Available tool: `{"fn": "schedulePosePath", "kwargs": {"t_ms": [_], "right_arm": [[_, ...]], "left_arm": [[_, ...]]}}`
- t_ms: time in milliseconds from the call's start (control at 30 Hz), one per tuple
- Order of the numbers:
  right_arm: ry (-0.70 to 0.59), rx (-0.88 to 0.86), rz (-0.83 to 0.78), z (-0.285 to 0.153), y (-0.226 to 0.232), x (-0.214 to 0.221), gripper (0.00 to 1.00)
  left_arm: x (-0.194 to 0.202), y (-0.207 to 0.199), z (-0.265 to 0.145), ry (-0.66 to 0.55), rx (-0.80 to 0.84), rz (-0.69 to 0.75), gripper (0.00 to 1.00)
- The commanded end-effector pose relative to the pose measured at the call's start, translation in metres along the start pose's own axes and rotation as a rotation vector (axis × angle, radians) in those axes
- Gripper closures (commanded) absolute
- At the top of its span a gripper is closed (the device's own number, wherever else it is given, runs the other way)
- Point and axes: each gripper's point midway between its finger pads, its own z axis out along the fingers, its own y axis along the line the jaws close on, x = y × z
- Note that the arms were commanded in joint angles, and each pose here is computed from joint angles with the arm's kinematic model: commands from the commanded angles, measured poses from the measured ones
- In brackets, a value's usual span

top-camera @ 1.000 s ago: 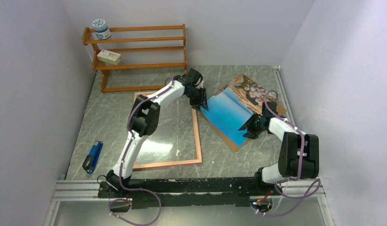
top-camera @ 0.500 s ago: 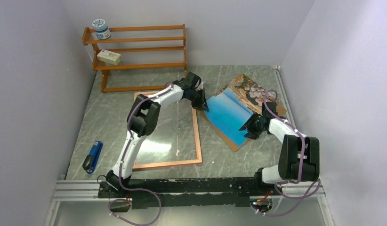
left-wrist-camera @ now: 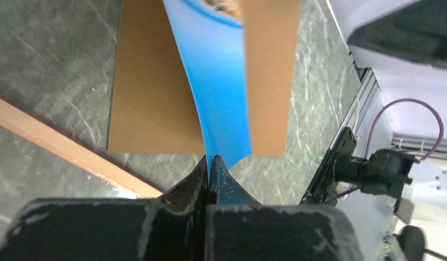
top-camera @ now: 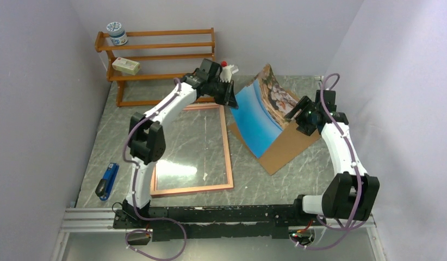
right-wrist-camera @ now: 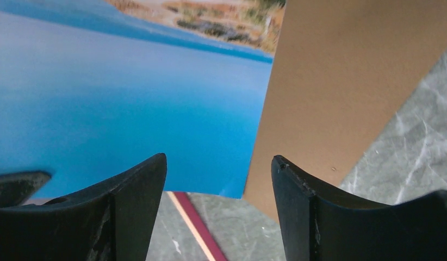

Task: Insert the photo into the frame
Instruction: Pick up the photo at the center of the board.

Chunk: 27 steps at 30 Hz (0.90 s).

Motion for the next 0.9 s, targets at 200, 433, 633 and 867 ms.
{"fn": "schedulePosePath", "kwargs": {"t_ms": [200,433,633,867], "right_arm": [[-0.088,-0.222,-0.037,-0.080,0.101,-0.050,0.19],[-0.152,-0.467,-0.039,-0.131,0.186,-0.049,0.16],[-0.163,-0.588,0.017,-0.158,0.214,-0.052,0.13],[-0.128,-0.588,0.078,-0.154,0.236,-0.050,0.14]], "left_arm": [[-0.043,-0.076,-0.118,-0.160,-0.068,0.527,0.97],[-0.047,-0.079,-0.153,-0.184,-0.293,0.764,0.97],[-0.055,-0.078,-0.169,-0.227,-0.435,0.833,0.97],[-0.051,-0.092,-0.168,-0.244,-0.468,0.911,0.97]]}}
